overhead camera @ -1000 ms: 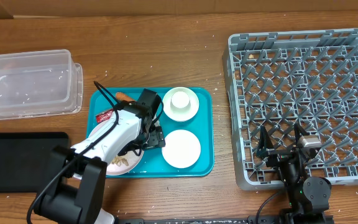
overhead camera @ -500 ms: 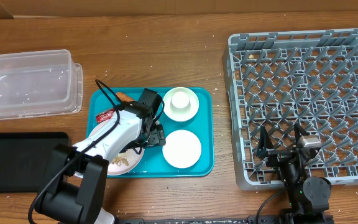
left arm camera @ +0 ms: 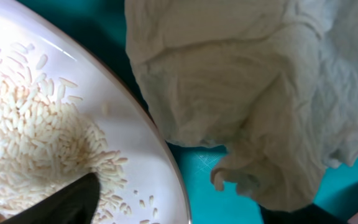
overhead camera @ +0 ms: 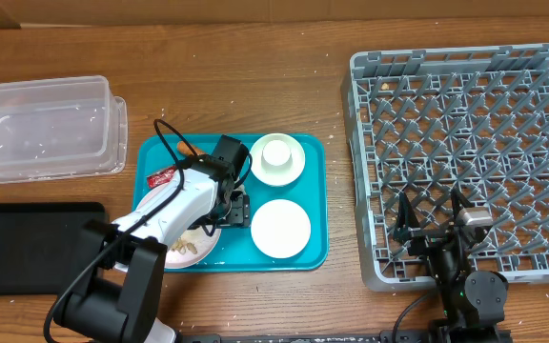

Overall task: Sort waste into correct bins and load items into the dishwasher
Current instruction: 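Grip the white plate rim with the left gripper beside the tissue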

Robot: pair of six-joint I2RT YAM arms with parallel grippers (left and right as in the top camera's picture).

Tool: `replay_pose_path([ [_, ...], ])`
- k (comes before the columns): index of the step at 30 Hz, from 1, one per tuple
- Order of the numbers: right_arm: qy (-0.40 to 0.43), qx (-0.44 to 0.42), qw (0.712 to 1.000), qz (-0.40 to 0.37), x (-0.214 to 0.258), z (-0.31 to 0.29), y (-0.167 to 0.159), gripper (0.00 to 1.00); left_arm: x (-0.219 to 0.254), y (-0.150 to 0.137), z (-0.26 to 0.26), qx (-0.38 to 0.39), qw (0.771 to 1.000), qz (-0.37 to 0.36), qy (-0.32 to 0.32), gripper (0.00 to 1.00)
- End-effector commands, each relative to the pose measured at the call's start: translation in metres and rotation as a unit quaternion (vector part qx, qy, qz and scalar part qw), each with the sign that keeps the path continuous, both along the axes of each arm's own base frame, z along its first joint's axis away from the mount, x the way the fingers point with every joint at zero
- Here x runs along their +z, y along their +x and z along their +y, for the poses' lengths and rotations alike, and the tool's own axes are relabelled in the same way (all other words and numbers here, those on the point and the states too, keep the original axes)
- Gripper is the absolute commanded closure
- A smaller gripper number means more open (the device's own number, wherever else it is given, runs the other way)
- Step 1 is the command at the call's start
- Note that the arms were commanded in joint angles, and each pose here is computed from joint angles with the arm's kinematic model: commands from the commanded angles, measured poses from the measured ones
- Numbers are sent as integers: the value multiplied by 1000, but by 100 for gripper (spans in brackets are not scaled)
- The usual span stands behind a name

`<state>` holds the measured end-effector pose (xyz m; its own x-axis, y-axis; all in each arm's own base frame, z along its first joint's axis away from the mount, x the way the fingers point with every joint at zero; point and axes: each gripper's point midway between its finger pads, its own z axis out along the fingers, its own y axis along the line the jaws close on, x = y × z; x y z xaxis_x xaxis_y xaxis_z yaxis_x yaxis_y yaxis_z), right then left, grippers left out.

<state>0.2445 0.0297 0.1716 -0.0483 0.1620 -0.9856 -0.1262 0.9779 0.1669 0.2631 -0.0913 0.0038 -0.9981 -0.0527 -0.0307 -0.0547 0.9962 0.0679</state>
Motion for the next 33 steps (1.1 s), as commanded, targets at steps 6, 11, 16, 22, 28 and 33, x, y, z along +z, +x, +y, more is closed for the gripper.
replay_pose_path([
  [6, -2, -1, 1000, -2, -2, 0, 0, 0, -8, -14, 12, -15, 999, 29, 38, 17],
  [11, -2, -1, 1000, -2, -2, 0, 0, 0, -2, -18, 21, -15, 997, 39, 63, 19],
  [16, -2, -1, 1000, -2, -2, 0, 0, 0, 4, -13, 20, -15, 997, 35, 64, 25],
  [22, -2, -1, 1000, -2, -2, 0, 0, 0, 4, -8, 11, -14, 999, 28, 43, 45],
  [28, -2, -1, 1000, -2, -2, 0, 0, 0, 3, -7, -4, -30, 999, 19, 28, 56],
  [33, -2, -1, 1000, -2, -2, 0, 0, 0, 3, -7, -12, -47, 998, 11, 31, 55],
])
